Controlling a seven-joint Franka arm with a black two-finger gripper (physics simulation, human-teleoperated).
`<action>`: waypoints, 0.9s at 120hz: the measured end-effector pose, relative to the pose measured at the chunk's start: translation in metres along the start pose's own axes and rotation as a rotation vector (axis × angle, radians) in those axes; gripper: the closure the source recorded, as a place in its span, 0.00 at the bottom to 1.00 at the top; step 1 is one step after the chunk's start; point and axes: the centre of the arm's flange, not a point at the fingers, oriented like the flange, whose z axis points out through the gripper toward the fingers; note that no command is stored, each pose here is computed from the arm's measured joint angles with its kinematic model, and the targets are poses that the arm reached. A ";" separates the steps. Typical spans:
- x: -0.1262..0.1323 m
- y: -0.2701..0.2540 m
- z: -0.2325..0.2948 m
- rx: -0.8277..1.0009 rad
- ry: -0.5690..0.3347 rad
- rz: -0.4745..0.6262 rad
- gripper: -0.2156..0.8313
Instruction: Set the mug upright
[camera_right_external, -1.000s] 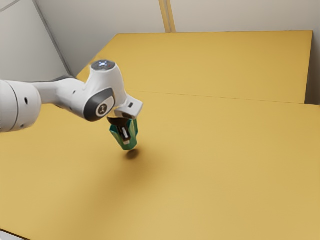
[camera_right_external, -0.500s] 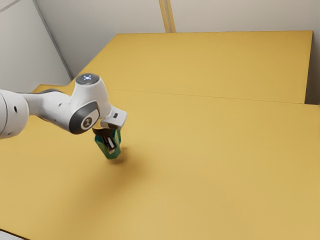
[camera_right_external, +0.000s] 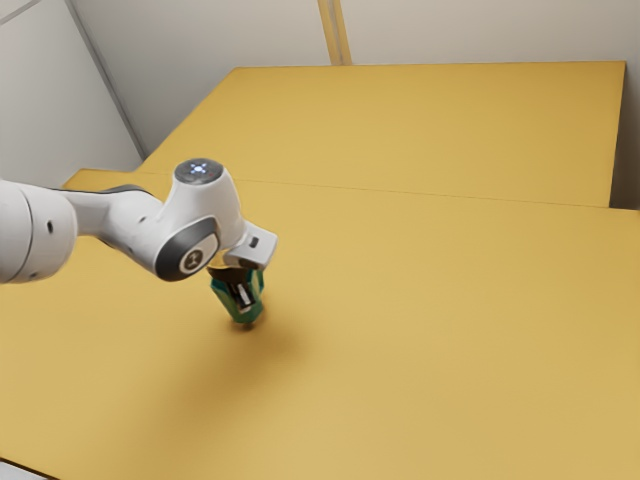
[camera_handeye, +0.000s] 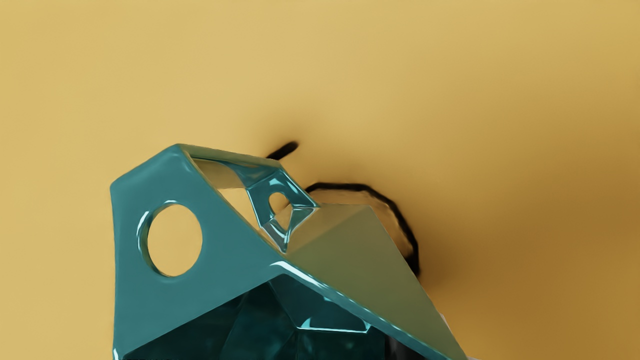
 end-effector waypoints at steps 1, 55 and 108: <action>0.000 0.001 0.000 0.000 0.000 0.001 0.96; 0.010 0.014 -0.003 0.001 0.012 0.004 0.92; -0.004 -0.006 -0.002 -0.004 0.007 -0.049 0.70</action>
